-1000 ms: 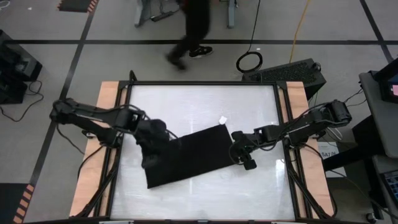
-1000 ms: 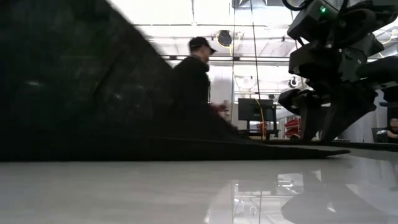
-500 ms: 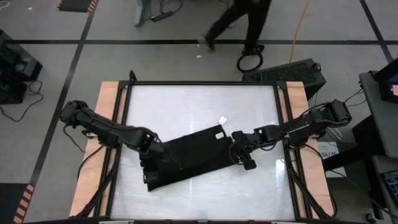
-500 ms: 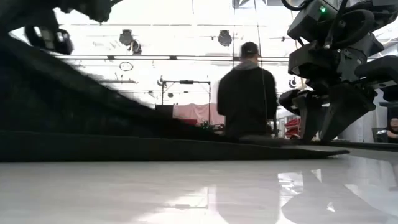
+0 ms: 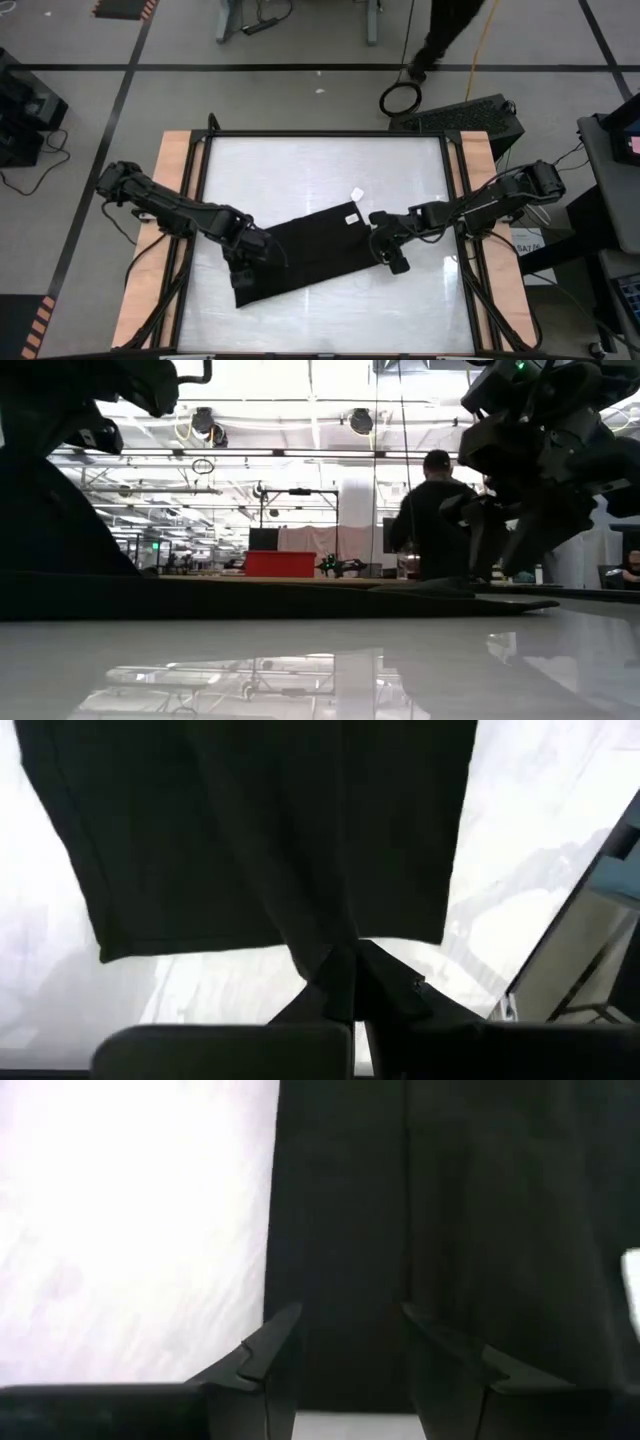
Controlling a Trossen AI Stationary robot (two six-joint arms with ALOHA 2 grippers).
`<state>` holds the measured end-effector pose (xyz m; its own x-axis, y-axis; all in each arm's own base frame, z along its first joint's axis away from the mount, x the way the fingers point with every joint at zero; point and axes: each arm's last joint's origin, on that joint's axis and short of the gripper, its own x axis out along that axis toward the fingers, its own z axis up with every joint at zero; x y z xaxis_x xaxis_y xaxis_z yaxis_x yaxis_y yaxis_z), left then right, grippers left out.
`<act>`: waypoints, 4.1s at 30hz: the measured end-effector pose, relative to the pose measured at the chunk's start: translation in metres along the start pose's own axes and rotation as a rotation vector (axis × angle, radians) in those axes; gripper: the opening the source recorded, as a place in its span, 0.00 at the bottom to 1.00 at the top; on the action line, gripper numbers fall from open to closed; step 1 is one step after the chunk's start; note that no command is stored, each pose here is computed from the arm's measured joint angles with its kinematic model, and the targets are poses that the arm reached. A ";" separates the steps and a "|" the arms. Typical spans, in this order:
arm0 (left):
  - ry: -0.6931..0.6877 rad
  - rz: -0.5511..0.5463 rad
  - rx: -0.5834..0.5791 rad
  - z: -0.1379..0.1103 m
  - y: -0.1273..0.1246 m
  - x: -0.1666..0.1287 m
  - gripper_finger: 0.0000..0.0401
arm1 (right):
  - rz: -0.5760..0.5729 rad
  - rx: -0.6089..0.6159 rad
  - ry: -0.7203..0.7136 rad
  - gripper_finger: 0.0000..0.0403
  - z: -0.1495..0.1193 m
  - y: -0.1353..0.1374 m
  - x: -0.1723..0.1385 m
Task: Roll towel
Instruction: Roll the towel
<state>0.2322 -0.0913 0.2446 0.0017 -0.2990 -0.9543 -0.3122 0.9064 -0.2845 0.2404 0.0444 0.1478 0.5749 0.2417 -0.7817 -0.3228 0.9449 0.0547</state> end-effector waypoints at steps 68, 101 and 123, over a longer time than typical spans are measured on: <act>-0.020 0.027 0.000 0.001 0.001 0.000 0.02 | -0.072 -0.070 0.111 0.22 -0.013 -0.020 0.006; -0.041 0.028 0.005 0.002 0.000 0.000 0.02 | -0.064 -0.028 0.154 0.05 -0.018 -0.026 0.018; 0.010 0.068 -0.005 -0.003 0.004 0.000 0.02 | -0.083 -0.034 -0.052 0.02 -0.003 -0.011 -0.063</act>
<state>0.2277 -0.0886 0.2439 -0.0292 -0.2394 -0.9705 -0.3160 0.9233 -0.2182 0.2058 0.0180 0.1949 0.6386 0.1747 -0.7495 -0.2972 0.9543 -0.0308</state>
